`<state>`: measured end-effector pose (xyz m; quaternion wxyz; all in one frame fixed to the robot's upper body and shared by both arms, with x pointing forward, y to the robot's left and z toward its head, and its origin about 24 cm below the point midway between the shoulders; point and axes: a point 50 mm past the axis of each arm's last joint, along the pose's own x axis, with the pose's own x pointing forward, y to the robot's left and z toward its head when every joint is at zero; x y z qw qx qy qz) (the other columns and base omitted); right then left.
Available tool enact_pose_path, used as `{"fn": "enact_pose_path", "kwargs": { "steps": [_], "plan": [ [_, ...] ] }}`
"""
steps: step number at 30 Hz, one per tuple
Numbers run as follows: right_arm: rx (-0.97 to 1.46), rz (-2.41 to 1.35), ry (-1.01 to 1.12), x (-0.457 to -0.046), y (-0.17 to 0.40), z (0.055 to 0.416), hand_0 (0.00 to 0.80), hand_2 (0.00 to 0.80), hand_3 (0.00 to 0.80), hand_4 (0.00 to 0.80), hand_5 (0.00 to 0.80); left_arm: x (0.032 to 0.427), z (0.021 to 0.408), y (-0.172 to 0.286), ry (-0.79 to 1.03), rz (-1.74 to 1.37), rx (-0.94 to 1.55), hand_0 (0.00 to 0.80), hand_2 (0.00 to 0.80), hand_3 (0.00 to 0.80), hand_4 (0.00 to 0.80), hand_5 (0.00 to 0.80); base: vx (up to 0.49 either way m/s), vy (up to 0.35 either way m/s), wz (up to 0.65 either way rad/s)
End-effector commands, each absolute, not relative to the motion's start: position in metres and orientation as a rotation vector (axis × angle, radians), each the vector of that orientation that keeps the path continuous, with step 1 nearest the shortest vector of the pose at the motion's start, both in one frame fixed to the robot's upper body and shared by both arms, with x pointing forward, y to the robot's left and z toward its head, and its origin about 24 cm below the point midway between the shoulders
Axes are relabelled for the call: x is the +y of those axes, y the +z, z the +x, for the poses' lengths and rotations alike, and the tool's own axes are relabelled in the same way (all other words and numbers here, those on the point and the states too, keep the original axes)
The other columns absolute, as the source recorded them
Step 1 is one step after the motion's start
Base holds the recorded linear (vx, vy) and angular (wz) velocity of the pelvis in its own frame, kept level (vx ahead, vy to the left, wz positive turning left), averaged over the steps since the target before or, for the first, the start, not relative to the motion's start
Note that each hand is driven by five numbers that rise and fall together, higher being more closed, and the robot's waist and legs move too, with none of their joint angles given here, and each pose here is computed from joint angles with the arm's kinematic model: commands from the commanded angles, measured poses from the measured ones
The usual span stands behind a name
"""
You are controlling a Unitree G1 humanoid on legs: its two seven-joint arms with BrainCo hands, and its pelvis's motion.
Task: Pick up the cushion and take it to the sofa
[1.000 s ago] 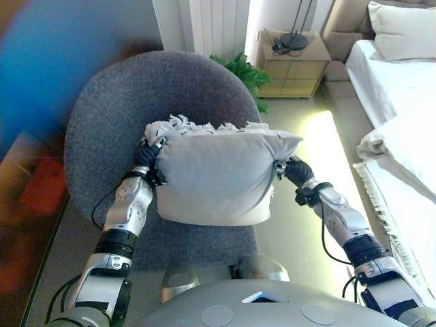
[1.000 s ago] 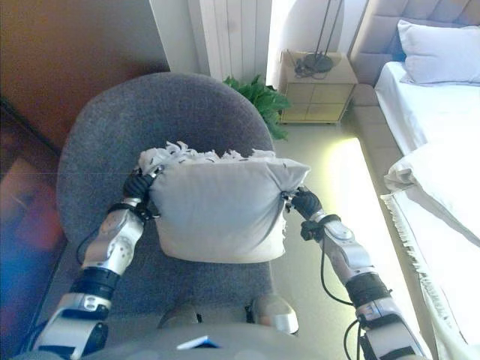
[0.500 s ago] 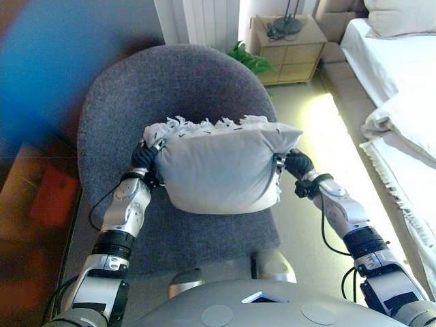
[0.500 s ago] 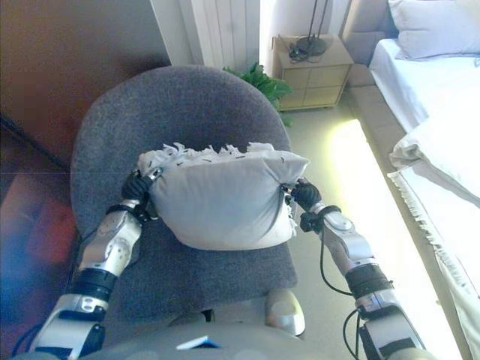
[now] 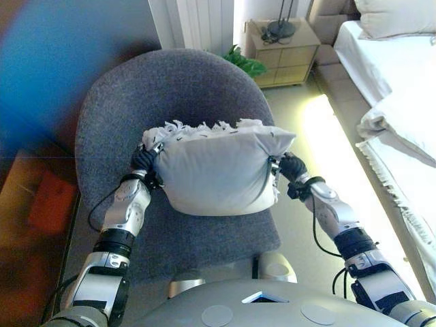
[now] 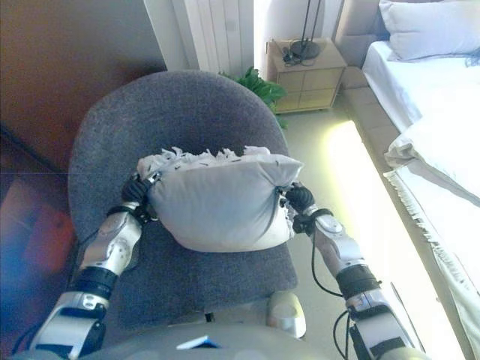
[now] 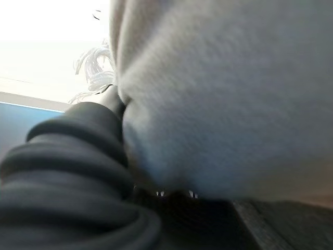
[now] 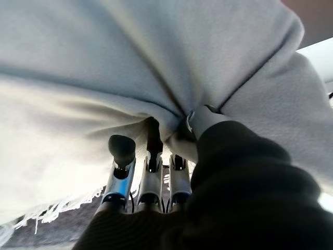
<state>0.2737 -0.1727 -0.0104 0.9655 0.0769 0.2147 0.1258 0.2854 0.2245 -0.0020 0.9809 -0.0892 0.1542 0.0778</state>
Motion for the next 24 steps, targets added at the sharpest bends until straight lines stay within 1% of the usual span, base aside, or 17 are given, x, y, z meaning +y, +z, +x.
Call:
{"fn": "enact_pose_path", "kwargs": {
  "steps": [1,3,11,13,16,24],
  "plan": [
    [0.134,0.277,0.409,-0.124,0.062,0.321,0.8,0.8,0.8,0.8,0.8,0.188,0.334,0.069,-0.003,-0.13,0.036,0.8,0.8,0.8,0.8,0.8,-0.195,-0.17,-0.02],
    [0.091,0.262,0.443,-0.113,0.082,0.332,0.8,0.8,0.8,0.8,0.8,0.188,0.341,0.082,0.001,-0.134,-0.004,0.8,0.8,0.8,0.8,0.8,-0.138,-0.113,0.02],
    [-0.011,0.19,0.45,-0.108,0.124,0.355,0.8,0.8,0.8,0.8,0.8,0.185,0.358,0.118,0.009,-0.139,-0.117,0.8,0.8,0.8,0.8,0.8,-0.067,-0.042,0.11],
    [-0.016,0.179,0.457,-0.107,0.128,0.357,0.8,0.8,0.8,0.8,0.8,0.187,0.361,0.122,0.038,-0.129,-0.136,0.8,0.8,0.8,0.8,0.8,0.045,-0.031,-0.21],
    [-0.018,0.151,0.464,-0.107,0.132,0.361,0.8,0.8,0.8,0.8,0.8,0.188,0.364,0.127,0.055,-0.116,-0.143,0.8,0.8,0.8,0.8,0.8,0.062,-0.012,-0.6],
    [-0.027,0.128,0.483,-0.103,0.153,0.373,0.8,0.8,0.8,0.8,0.8,0.196,0.382,0.147,0.109,-0.112,-0.127,0.8,0.8,0.8,0.8,0.8,0.053,-0.017,-0.05]
  ]
}}
